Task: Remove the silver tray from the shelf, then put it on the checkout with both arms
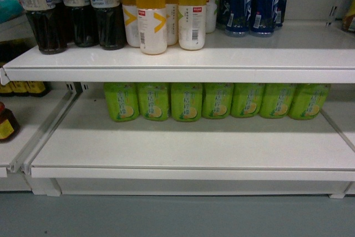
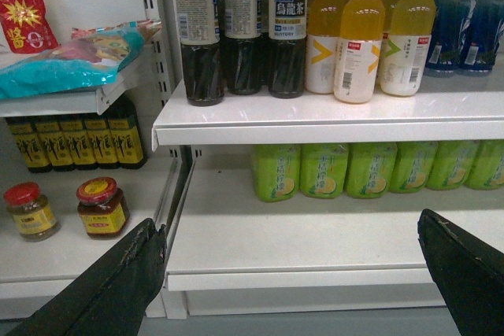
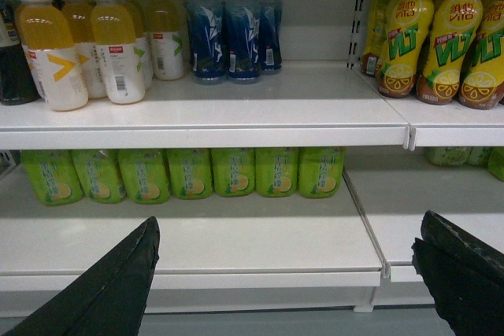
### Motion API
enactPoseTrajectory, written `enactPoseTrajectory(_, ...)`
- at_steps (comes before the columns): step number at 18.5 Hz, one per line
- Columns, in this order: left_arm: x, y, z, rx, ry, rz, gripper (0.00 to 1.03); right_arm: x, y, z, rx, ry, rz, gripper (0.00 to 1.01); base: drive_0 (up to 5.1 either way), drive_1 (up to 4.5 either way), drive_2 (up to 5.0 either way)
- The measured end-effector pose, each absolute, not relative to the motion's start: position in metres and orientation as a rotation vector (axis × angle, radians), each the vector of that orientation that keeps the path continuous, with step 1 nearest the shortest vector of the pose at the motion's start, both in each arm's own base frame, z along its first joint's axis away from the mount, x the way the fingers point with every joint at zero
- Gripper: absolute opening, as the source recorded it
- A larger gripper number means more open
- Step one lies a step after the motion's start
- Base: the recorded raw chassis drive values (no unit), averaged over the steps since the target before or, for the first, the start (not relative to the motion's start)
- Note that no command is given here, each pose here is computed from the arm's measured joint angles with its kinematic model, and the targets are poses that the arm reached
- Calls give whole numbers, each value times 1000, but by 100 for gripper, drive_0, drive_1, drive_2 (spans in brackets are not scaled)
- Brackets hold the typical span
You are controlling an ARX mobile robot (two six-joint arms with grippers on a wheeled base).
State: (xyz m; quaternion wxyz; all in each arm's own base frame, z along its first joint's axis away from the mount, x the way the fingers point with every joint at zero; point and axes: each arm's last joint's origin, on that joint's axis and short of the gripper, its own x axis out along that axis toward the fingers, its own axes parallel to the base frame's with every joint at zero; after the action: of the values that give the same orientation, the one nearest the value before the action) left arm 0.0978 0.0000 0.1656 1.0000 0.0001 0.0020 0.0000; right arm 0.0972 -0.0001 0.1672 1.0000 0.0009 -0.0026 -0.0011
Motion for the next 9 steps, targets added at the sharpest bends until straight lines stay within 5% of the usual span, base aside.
enactPoseTrajectory(9, 98, 0, 166, 0, 4, 0, 98, 97, 0, 167, 2, -5, -2, 98, 0, 0, 0)
